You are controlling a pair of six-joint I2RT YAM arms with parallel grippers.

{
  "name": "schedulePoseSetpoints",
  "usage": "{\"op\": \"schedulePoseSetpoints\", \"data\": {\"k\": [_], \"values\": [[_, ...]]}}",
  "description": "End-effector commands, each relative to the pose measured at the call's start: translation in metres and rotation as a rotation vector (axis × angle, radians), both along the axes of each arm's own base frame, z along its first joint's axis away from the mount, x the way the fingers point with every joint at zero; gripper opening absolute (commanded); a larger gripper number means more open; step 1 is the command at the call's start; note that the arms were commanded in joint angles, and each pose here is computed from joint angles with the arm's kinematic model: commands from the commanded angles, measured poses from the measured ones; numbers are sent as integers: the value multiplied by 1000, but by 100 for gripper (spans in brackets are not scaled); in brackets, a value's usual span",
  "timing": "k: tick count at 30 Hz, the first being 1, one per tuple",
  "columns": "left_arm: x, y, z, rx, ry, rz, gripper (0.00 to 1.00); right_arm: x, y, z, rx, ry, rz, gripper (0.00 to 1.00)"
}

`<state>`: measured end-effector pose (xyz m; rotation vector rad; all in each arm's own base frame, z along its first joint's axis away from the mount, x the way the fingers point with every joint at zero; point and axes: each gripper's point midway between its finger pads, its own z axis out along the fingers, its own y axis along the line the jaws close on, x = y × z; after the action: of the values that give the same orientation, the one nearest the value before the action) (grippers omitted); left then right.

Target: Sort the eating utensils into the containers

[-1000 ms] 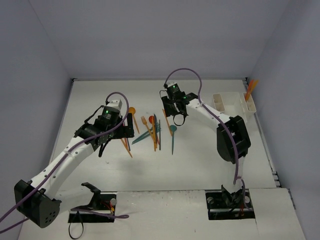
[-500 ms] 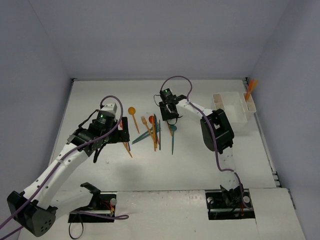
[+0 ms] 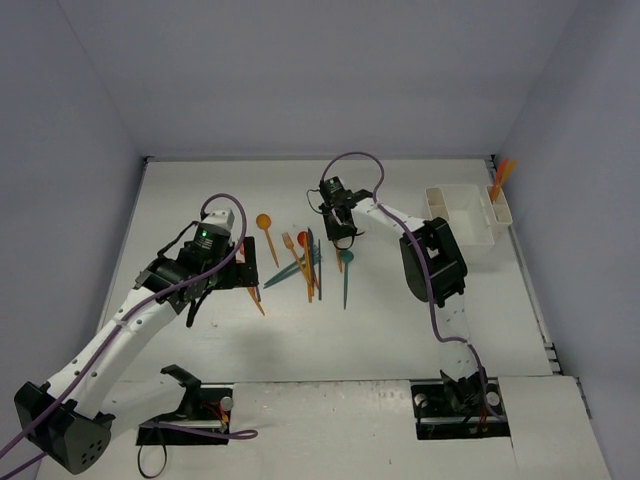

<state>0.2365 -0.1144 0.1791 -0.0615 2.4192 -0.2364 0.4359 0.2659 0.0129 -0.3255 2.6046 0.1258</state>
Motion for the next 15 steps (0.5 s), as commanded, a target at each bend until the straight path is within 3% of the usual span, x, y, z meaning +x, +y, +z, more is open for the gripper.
{"op": "schedulePoseSetpoints", "data": {"k": [1, 7, 15], "values": [[3, 3, 12, -10, -39, 14, 97, -12, 2, -4, -18, 41, 3, 4], [1, 4, 14, -14, -45, 15, 97, 5, 21, 32, 37, -38, 35, 0], [3, 8, 23, -13, -80, 29, 97, 46, 48, 178, 193, -334, 69, 0]]}}
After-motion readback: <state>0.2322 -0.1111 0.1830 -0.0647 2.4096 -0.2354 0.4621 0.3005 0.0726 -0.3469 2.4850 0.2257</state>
